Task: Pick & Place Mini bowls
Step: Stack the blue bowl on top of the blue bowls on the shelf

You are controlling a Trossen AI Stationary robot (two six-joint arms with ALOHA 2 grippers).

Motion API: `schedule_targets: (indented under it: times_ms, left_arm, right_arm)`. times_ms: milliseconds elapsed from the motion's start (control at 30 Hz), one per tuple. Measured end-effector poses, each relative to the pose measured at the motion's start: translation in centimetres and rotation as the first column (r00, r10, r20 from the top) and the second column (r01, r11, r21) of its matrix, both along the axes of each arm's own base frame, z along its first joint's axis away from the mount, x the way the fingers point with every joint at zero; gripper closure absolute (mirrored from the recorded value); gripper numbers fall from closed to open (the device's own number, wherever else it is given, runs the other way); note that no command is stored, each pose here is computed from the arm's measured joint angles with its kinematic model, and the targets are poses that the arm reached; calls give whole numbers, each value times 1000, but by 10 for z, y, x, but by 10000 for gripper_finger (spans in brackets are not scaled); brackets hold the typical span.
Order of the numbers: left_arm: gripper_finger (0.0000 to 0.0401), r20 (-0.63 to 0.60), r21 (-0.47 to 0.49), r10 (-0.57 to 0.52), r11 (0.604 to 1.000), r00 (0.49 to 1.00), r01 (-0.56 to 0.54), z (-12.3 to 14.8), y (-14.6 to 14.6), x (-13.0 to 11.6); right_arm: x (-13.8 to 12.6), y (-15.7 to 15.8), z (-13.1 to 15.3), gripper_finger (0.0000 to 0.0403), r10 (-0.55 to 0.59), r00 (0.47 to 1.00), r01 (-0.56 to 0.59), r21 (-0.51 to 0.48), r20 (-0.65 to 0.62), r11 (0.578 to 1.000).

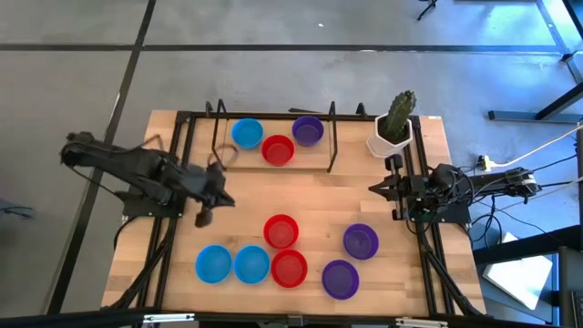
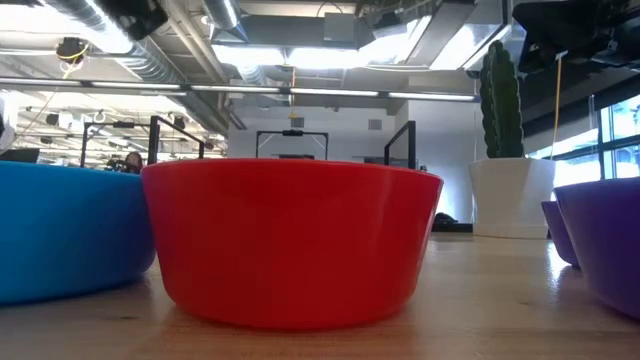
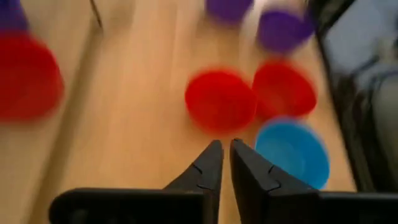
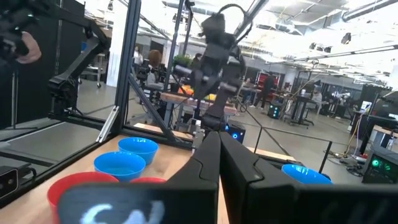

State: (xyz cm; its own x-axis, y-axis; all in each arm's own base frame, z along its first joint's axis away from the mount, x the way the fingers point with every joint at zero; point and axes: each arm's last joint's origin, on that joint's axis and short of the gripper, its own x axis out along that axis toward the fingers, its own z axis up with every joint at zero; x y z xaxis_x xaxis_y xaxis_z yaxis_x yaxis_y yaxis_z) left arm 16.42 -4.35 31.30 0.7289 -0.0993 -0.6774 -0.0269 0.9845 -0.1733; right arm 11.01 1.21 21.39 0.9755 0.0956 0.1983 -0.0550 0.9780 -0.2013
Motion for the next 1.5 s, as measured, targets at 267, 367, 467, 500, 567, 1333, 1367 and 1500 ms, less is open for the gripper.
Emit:
schedule_targets:
  times_ms: [267,367,467,500,567,1333,1367,1500]
  left_arm:
    - [301,-280,-48,-16,999,960,3,-32,-39,18]
    - [269,-353,-46,-38,999,935,23,-44,-55,20]
    - [237,-429,-40,-30,999,903,14,-56,-70,20]
    - [227,-451,-38,-24,999,892,8,-59,-75,19]
    - [209,-484,-26,-22,1000,875,10,-67,-84,19]
    - [164,-745,173,128,985,655,5,-144,-121,29]
    - [163,-751,180,129,984,648,13,-147,-121,30]
    - [164,-772,191,126,981,623,39,-155,-123,31]
  right_arm:
    - [0,0,-2,398,4,1000,-3,17,-27,1000]
    - [0,0,-2,398,4,1000,-4,17,-28,1000]
    - [0,0,-2,398,4,1000,-4,18,-28,1000]
    - [1,0,-3,398,4,1000,-4,18,-31,1000]
    - [1,0,-3,398,4,999,-4,18,-34,1000]
    - [1,0,-3,398,18,999,-16,43,-42,999]
    - [1,0,-3,398,18,999,-16,43,-42,999]
    - [1,0,-3,398,18,999,-16,43,-42,999]
